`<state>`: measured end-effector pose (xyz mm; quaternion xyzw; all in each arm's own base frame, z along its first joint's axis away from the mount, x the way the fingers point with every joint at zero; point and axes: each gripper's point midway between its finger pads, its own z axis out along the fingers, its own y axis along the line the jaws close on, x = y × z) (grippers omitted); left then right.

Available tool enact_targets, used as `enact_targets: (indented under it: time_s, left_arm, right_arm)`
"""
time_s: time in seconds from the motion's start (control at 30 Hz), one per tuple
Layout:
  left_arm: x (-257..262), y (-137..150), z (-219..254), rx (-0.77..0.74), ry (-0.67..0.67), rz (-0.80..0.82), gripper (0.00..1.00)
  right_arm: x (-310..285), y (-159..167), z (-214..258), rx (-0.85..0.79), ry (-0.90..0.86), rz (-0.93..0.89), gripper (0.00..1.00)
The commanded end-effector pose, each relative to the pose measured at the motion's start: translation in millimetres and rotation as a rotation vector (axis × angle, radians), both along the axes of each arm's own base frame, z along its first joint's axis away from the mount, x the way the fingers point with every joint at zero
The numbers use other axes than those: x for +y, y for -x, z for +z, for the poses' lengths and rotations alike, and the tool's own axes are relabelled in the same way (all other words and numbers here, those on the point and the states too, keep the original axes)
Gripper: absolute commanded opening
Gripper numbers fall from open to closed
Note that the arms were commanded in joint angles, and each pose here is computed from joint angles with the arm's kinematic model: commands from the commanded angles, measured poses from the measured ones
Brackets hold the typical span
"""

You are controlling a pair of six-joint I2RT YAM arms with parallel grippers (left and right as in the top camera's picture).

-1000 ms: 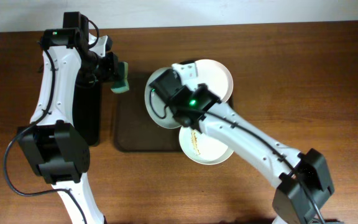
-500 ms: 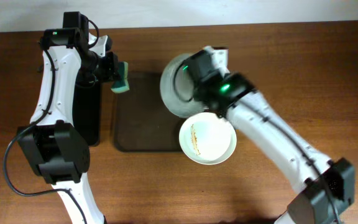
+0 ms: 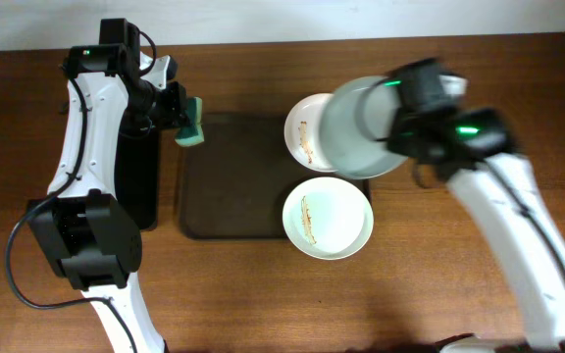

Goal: Clean dirty plates on tray and stack at the side
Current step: 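Carry the cleaned plate with the right gripper toward the right side, then set the plate down on the table right of the tray and release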

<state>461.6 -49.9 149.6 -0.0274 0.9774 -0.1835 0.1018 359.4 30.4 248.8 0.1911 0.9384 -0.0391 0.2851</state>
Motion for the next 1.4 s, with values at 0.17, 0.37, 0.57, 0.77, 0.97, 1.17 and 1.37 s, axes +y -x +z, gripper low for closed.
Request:
enact_targets:
  time_s: [0.17,0.37,0.57,0.77,0.97,1.17,1.37]
  left_arm:
    - [-2.3,-2.0,7.2,-0.026,-0.001,-0.022,0.01]
    - [-2.3,-2.3,7.2,-0.027,-0.001,-0.022,0.01]
    - [-3.1,-2.2,7.2,-0.027,-0.002,-0.024,0.01]
    - [-3.0,-3.9,7.6,-0.035,-0.002,-0.024,0.01]
    - [-3.1,-3.9,7.7,-0.035,-0.002,-0.024,0.01]
    - [-3.2,-3.8,7.7,-0.034,-0.001,-0.024,0.01]
    - [-3.2,-3.8,7.7,-0.034,-0.001,-0.024,0.01]
  right_arm:
    - [-158.2,40.3,-56.4,0.041,-0.276,-0.448,0.04]
    - [-215.7,57.7,-116.8,-0.041,-0.344,-0.608,0.04]
    - [-234.2,54.8,-165.4,-0.053,-0.302,-0.648,0.04]
    - [-234.9,48.0,-215.7,0.038,-0.344,-0.651,0.04]
    - [-205.8,27.4,-245.3,0.087,-0.402,-0.519,0.04]
    - [-176.2,12.1,-263.5,0.128,-0.396,-0.440,0.04]
    - [-170.7,14.0,-267.2,0.147,-0.409,-0.455,0.04]
